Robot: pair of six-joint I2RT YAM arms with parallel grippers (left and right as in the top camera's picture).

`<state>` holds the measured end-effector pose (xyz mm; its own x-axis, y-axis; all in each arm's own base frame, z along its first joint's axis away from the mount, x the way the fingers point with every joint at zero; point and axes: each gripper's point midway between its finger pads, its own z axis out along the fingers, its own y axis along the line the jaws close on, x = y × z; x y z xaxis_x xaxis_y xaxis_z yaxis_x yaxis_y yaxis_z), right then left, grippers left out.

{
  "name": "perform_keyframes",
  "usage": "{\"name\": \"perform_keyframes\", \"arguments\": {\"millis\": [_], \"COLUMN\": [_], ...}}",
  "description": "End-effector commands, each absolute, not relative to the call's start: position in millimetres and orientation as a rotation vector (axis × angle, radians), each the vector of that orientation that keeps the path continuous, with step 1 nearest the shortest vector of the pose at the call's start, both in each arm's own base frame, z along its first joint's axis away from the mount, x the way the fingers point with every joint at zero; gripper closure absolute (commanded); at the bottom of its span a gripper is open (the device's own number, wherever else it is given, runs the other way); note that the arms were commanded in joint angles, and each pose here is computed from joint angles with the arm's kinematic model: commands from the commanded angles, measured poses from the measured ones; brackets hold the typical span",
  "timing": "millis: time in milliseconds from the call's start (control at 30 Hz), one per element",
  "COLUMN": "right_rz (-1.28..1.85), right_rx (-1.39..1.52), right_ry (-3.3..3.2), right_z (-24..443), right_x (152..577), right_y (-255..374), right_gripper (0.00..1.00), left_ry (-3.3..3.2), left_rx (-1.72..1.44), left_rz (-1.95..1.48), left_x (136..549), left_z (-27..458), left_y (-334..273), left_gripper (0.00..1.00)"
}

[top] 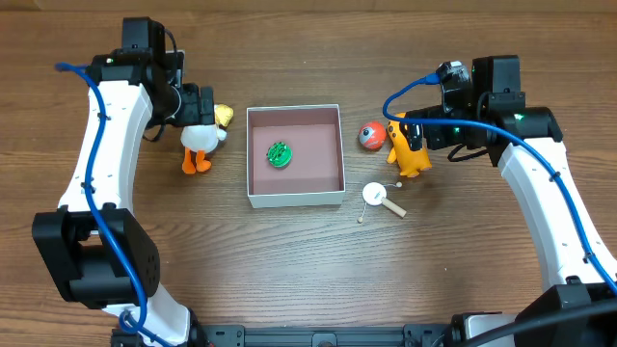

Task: Pack container
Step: 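Move the left gripper down onto the white plush duck, then grasp the white plush duck with the left gripper and lift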

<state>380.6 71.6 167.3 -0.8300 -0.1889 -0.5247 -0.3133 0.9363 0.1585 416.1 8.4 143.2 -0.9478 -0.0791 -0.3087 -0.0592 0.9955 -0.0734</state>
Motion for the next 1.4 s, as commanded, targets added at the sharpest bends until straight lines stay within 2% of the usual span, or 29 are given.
{"name": "perform_keyframes", "arguments": {"millis": [0, 400, 533, 667, 700, 733, 833, 900, 1100, 1367], "right_rz": [0.318, 0.318, 0.318, 0.318, 0.318, 0.318, 0.317, 0.318, 0.318, 0.318], "right_rx": [-0.364, -0.364, -0.364, -0.364, -0.364, -0.364, -0.364, -0.364, -0.364, -0.364], "right_ry": [2.556, 2.556, 2.556, 2.556, 2.556, 2.555, 2.556, 2.556, 2.556, 2.556], "right_z": [171.5, 171.5, 171.5, 171.5, 171.5, 171.5, 171.5, 171.5, 171.5, 171.5], "right_x": [384.8, 384.8, 384.8, 384.8, 384.8, 384.9, 384.8, 384.8, 384.8, 384.8], "right_y": [72.0, 72.0, 72.0, 72.0, 72.0, 72.0, 71.9, 72.0, 72.0, 72.0], "right_gripper": [0.0, 0.0, 0.0, 0.0, 0.0, 0.0, 0.0, 0.0, 0.0, 0.0], "left_ry": [2.817, 2.946, 2.997, 2.994, 2.989, 2.987, 2.991, 2.999, 2.993, 2.975], "left_rx": [0.03, 0.022, 0.019, 0.018, 0.018, 0.017, 0.013, 0.013, -0.028, -0.026], "left_rz": [-0.101, -0.115, -0.121, -0.119, -0.12, -0.12, -0.121, -0.12, -0.124, -0.189], "left_x": [422.0, 413.7, 409.2, 411.4, 413.3, 414.6, 418.1, 419.7, 428.3, 425.2], "left_z": [122.2, 34.8, 14.5, 14.9, 17.6, 20.6, 34.2, 46.5, 98.6, 166.7], "left_y": [3.1, 2.7, 2.5, 2.9, 2.8, 2.8, 2.8, 3.0, 3.2, -21.9], "left_gripper": [0.02, 0.03, 0.07, 0.2, 0.28, 0.42, 0.71, 0.82, 0.87, 0.89]}}
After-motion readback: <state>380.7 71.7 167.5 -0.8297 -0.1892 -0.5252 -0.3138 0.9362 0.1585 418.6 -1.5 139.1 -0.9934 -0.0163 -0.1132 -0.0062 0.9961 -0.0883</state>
